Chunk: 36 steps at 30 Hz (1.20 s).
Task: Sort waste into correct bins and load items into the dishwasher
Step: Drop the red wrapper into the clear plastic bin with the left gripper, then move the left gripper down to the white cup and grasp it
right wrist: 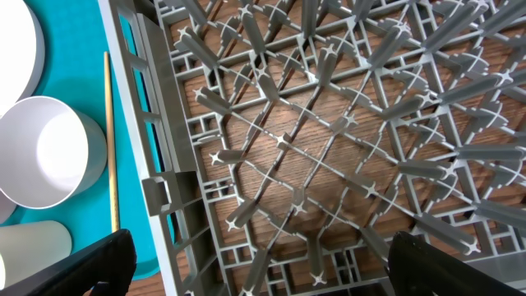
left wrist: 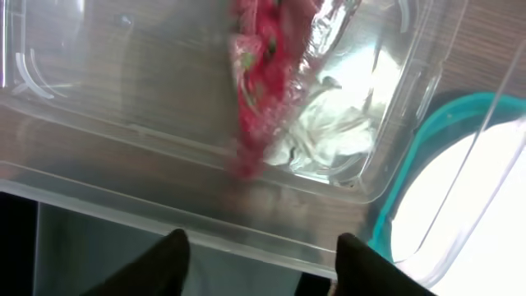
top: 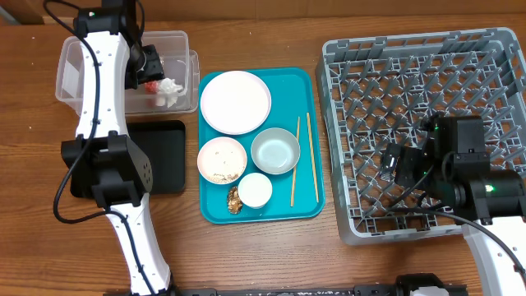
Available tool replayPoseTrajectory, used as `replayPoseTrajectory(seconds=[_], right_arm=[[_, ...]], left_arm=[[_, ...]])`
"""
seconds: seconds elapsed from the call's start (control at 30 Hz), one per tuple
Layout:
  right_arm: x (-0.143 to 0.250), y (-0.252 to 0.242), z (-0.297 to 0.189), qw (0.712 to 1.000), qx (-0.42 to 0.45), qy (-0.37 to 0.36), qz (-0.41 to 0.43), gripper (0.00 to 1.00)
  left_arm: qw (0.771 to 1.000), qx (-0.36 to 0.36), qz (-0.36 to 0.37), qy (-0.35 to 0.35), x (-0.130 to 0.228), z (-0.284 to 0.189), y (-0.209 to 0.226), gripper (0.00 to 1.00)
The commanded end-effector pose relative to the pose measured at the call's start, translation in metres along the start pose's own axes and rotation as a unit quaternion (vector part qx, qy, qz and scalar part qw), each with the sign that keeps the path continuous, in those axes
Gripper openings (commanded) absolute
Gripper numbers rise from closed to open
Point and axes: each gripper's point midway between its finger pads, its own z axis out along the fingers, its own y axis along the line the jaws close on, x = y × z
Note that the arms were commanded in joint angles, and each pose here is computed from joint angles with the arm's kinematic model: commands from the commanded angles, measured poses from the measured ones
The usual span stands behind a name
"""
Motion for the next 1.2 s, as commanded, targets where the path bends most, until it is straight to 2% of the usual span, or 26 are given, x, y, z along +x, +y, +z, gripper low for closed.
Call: replayPoseTrajectory(seconds=[0.0, 0.17, 0.27, 0.47, 0.73, 1.0, 1.07, 1.17], right_arm=[[-0.008, 0.003, -0.009, 1.0, -0.004, -0.019, -0.002, 1.0], [-0.008, 0.003, -0.009, 1.0, -0.004, -0.019, -0.002, 1.0], [-0.008, 0.003, -0.009, 1.0, -0.004, -0.019, -0.002, 1.0], [-0.008, 0.003, -0.009, 1.0, -0.003, -0.019, -0.002, 1.0], [-0.006, 0.002, -0.009, 1.0, -0.002, -0.015, -0.002, 1.0], [-0.007, 0.002, -0.009, 1.0, -0.002, -0.015, -0.002, 1.0], [-0.007, 0.002, -0.009, 1.0, -0.003, -0.015, -0.002, 1.0], [-0.007, 0.002, -0.009, 1.0, -0.003, -0.016, -0.002, 1.0]], left_arm=[[0.999, 0.007, -0.005, -0.031, -0.005, -0.029, 0.003, 0.63], [0.997, 0.018, -0.009, -0.072, -0.002, -0.079, 0.003, 0.64], [0.997, 0.02, -0.012, -0.072, 0.01, -0.098, 0.005, 0.68], [0.999, -0.014, -0.021, 0.02, 0.06, -0.103, 0.021, 0.69], [1.0, 0.009, -0.001, -0.006, 0.083, -0.14, 0.008, 0.72], [0.999, -0.009, 0.029, 0.02, 0.154, -0.155, 0.011, 0.72], [0.999, -0.023, 0.033, 0.015, 0.167, -0.154, 0.015, 0.72], [0.999, 0.0, 0.051, -0.008, 0.18, -0.148, 0.003, 0.73]])
